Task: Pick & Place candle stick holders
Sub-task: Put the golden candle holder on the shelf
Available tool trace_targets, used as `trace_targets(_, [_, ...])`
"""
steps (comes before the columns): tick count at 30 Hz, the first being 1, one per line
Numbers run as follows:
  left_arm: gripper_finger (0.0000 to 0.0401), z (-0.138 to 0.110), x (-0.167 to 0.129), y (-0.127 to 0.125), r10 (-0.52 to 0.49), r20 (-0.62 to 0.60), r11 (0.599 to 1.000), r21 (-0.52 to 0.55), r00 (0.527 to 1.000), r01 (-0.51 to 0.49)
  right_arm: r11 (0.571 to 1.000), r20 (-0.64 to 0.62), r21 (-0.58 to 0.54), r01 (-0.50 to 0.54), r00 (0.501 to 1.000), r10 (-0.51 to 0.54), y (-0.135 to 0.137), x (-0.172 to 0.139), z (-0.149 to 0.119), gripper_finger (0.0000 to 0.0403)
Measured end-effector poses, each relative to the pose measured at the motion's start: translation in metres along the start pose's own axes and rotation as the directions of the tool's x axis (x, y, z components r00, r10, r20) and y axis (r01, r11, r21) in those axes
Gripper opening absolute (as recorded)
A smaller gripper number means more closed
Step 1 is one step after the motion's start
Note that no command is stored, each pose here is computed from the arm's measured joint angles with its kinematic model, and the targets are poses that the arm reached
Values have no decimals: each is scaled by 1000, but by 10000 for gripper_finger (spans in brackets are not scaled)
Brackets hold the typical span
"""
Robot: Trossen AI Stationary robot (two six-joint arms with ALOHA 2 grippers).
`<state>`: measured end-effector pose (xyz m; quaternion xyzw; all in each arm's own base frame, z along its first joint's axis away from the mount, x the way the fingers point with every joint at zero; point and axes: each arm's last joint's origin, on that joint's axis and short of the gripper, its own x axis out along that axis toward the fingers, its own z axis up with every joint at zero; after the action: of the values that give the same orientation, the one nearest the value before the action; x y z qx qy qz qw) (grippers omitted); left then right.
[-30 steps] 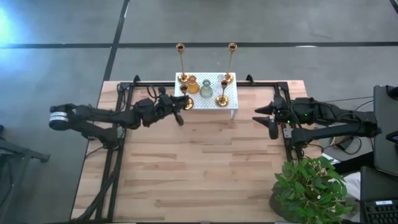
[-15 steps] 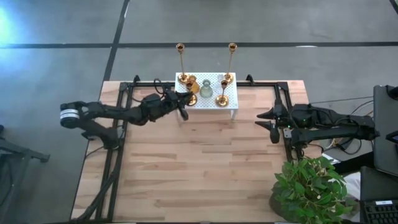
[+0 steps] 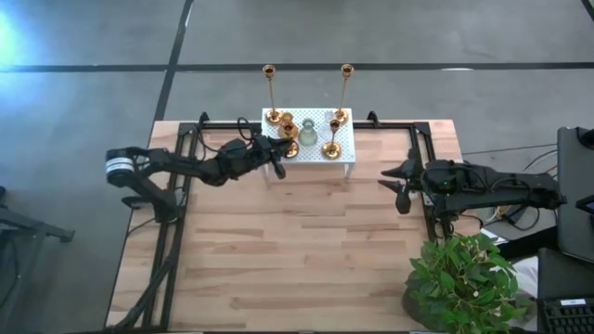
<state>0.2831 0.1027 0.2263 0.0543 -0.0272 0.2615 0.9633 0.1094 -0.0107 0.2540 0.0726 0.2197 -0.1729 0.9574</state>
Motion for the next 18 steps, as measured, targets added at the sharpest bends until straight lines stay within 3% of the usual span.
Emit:
trace_targets(8, [21, -3, 2, 2, 12, 6, 1000, -1, 1000, -12, 987, 99, -161, 25, 995, -9, 2, 13, -7, 132])
trace_targets(11, [21, -3, 2, 4, 16, 7, 1000, -1, 1000, -16, 984, 95, -160, 81, 993, -66, -1, 16, -14, 137])
trace_targets(18, [21, -3, 2, 4, 19, 6, 1000, -2, 1000, -19, 992, 210, -99, 78, 976, -56, -9, 0, -27, 144])
